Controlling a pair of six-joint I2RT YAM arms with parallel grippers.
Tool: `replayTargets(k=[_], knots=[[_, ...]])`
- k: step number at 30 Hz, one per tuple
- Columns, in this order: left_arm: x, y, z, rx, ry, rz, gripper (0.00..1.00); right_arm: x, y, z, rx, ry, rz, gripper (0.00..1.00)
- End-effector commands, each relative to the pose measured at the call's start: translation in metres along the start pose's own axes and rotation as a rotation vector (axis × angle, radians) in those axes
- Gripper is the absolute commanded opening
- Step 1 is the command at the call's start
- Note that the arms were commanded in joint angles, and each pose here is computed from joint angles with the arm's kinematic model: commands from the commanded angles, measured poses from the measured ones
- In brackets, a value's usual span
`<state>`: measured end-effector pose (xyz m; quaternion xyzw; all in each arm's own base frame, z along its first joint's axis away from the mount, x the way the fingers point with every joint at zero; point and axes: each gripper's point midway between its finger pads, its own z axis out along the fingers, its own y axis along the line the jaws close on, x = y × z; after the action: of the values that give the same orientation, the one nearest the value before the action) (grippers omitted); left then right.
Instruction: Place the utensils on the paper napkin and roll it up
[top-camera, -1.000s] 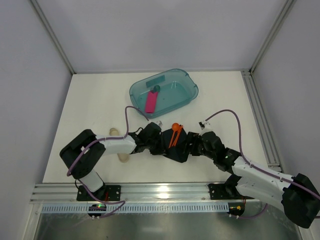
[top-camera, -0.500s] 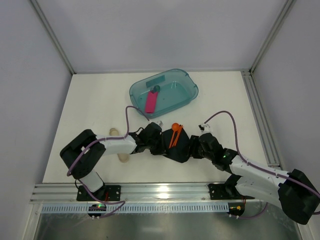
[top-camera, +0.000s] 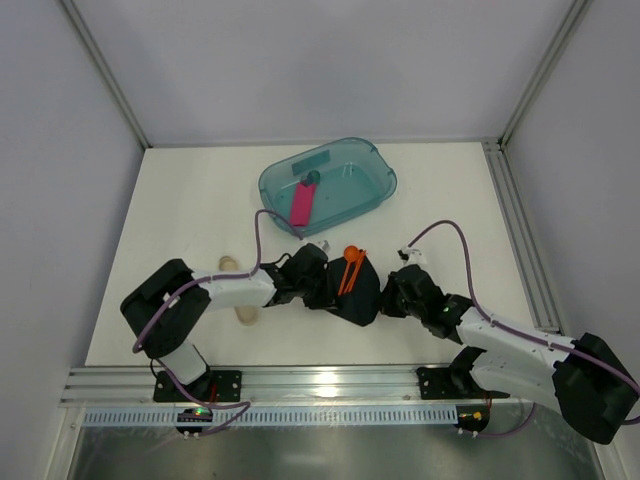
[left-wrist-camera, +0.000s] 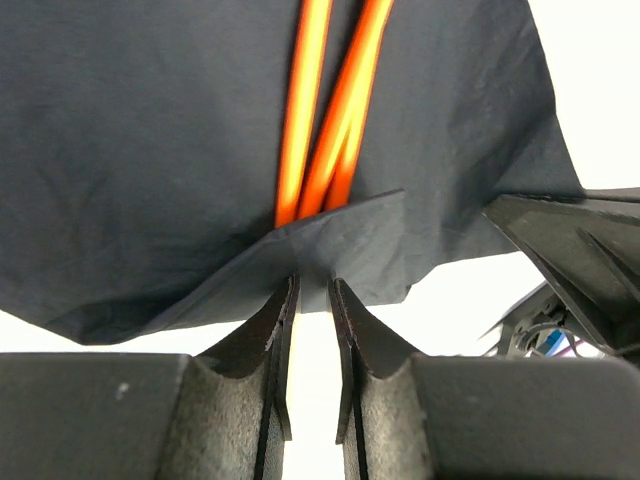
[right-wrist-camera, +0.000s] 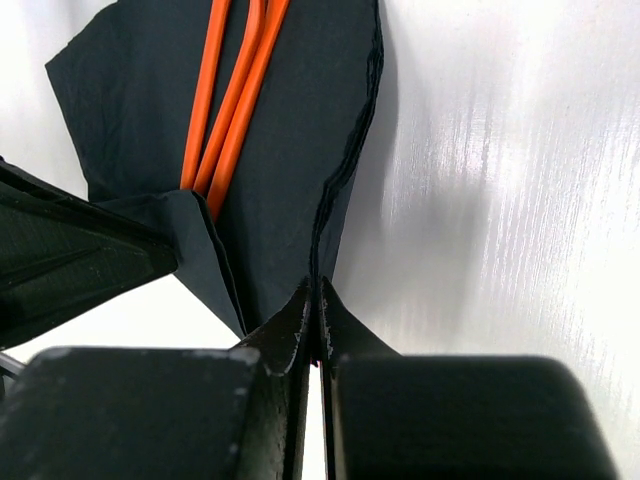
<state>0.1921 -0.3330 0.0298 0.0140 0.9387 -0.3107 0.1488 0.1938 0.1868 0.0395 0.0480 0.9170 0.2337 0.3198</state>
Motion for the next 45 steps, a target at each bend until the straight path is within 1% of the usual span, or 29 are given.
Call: replayTargets(k=[1, 13, 26, 28, 32, 40, 45], knots=[[-0.01, -0.021, -0.006, 0.049, -0.031, 0.012, 0.21, -0.017, 0.012, 0.0, -0.016, -0.043, 0.011, 0.04], [-0.007, -0.016, 0.003, 0.038, -0.019, 0.008, 0.21, -0.036, 0.036, -0.005, -0.076, -0.067, 0.031, 0.04], [-0.005, -0.011, 0.005, 0.022, -0.017, 0.009, 0.21, -0.04, 0.061, -0.001, -0.164, -0.053, 0.101, 0.04], [-0.005, -0.011, 0.005, 0.023, -0.016, 0.009, 0.2, -0.047, 0.068, -0.002, -0.191, -0.075, 0.11, 0.04], [-0.007, -0.013, 0.004, 0.024, -0.018, 0.012, 0.21, -0.049, 0.067, -0.001, -0.191, -0.083, 0.134, 0.04], [-0.015, -0.034, -0.011, 0.075, -0.035, 0.022, 0.23, -0.048, 0.059, -0.002, -0.168, -0.092, 0.138, 0.04], [-0.017, -0.042, -0.01, 0.1, -0.027, 0.022, 0.23, -0.044, 0.054, -0.001, -0.155, -0.086, 0.136, 0.04]])
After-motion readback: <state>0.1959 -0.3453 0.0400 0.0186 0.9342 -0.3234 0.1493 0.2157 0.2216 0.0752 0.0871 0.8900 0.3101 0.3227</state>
